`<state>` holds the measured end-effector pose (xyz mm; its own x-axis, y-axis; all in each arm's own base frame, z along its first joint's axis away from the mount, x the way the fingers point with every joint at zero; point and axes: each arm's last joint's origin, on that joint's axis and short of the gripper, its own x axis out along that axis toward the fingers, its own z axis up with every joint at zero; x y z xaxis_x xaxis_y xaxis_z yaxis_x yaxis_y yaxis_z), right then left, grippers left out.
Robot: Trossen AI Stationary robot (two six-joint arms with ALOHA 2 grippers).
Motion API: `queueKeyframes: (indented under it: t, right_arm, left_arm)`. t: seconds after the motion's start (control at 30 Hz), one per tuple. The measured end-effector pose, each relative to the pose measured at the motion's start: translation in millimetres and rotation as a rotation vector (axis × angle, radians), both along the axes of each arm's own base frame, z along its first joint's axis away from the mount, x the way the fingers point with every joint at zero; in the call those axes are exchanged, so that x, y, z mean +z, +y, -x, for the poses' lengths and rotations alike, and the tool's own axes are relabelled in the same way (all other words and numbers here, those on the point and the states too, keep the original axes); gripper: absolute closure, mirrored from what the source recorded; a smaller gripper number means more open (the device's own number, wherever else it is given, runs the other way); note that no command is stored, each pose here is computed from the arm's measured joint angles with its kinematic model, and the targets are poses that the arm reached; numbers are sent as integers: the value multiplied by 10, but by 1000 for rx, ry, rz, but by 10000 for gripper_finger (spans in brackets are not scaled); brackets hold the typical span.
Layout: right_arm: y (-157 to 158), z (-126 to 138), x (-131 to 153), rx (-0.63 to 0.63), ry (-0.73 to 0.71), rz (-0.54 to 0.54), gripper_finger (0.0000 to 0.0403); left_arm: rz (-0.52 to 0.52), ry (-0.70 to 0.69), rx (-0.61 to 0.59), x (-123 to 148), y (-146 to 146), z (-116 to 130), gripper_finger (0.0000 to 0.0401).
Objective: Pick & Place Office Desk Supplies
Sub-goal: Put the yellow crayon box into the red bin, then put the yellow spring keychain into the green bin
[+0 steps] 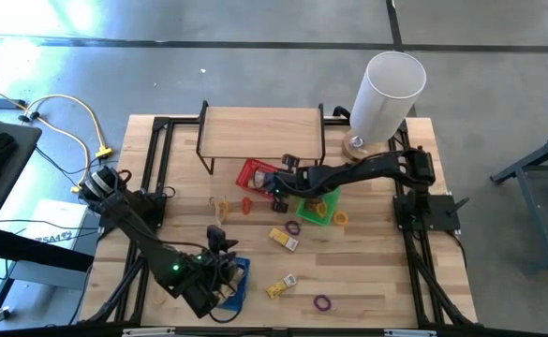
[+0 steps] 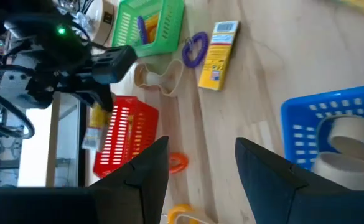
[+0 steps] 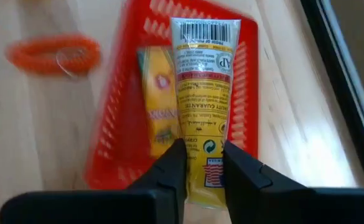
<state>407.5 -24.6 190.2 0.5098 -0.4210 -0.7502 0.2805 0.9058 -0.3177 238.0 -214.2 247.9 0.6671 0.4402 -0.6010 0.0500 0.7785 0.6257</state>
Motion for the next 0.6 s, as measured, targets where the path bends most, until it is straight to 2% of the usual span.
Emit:
queueKeyframes:
  t: [0.23,0.5,0.6]
  right_arm:
    - [-79,-31,17,26,-53,-118,296]
    - [-98,-39,30,-6,-71,-82,227]
    - [-62,-56,64,28,-86,-57,200]
  left_arm:
    - [26,-21,7,2,-34,23,227]
    - [46,-17,14,-1,-36,23,227]
    - [46,-17,14,-1,-35,23,227]
